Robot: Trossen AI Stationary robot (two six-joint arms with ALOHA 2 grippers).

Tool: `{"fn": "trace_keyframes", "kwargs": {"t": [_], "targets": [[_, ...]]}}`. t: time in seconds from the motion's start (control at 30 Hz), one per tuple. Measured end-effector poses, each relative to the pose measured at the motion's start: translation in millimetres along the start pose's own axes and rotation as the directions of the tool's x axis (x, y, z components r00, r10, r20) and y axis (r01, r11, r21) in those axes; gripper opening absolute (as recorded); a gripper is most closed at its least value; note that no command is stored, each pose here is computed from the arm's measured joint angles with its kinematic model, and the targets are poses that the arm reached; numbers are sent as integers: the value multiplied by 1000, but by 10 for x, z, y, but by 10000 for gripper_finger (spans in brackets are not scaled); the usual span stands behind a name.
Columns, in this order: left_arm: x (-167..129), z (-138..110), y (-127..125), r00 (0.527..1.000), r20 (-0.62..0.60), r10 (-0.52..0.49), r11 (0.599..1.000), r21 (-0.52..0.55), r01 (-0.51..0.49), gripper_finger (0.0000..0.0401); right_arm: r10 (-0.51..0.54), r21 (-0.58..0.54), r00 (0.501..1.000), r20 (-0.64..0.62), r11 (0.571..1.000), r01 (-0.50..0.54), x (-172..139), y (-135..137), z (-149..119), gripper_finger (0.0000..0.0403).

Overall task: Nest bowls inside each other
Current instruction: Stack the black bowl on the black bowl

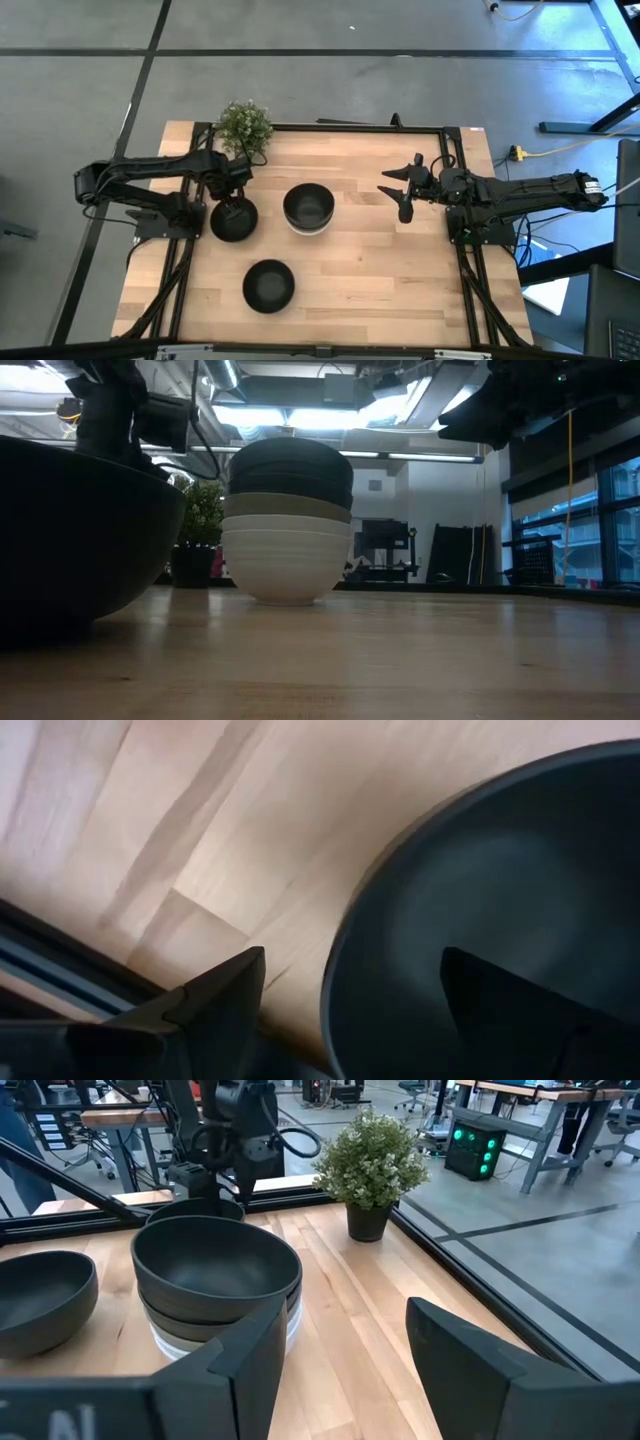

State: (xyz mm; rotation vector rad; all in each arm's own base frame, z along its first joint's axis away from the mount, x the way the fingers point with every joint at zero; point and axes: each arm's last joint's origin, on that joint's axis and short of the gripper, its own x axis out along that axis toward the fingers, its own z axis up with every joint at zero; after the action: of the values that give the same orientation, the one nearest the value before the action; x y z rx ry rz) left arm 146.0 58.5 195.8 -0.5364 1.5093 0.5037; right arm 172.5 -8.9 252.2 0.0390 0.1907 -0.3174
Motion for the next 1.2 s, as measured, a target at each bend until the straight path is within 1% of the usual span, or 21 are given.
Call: {"fn": "trace_keyframes", "kwargs": {"t": [0.13, 0.23, 0.77, 0.8, 1.07, 1.2], "targets": [[11, -5, 2, 1000, -3, 3, 1000, -2, -3, 277, 0, 1, 1000, 0, 1000, 0, 0, 0, 1, 209], [11, -4, 2, 1000, -2, 4, 1000, 0, -4, 246, -1, 2, 1000, 0, 1000, 1, 0, 0, 1, 209], [10, -4, 5, 1000, -2, 7, 1000, 2, -7, 21, -1, 0, 1000, 0, 1000, 1, 0, 0, 1, 209], [9, -6, 4, 1000, -3, 3, 1000, 2, -3, 12, -1, 0, 1000, 0, 1000, 1, 0, 0, 1, 209], [4, -8, -4, 1000, -11, -26, 1000, -8, 26, 6, -1, -1, 1000, 0, 1000, 1, 0, 0, 1, 209], [-71, 13, 0, 1000, -10, -30, 1000, 0, 30, 4, 0, -1, 1000, 0, 1000, 0, 0, 0, 0, 209]]}}
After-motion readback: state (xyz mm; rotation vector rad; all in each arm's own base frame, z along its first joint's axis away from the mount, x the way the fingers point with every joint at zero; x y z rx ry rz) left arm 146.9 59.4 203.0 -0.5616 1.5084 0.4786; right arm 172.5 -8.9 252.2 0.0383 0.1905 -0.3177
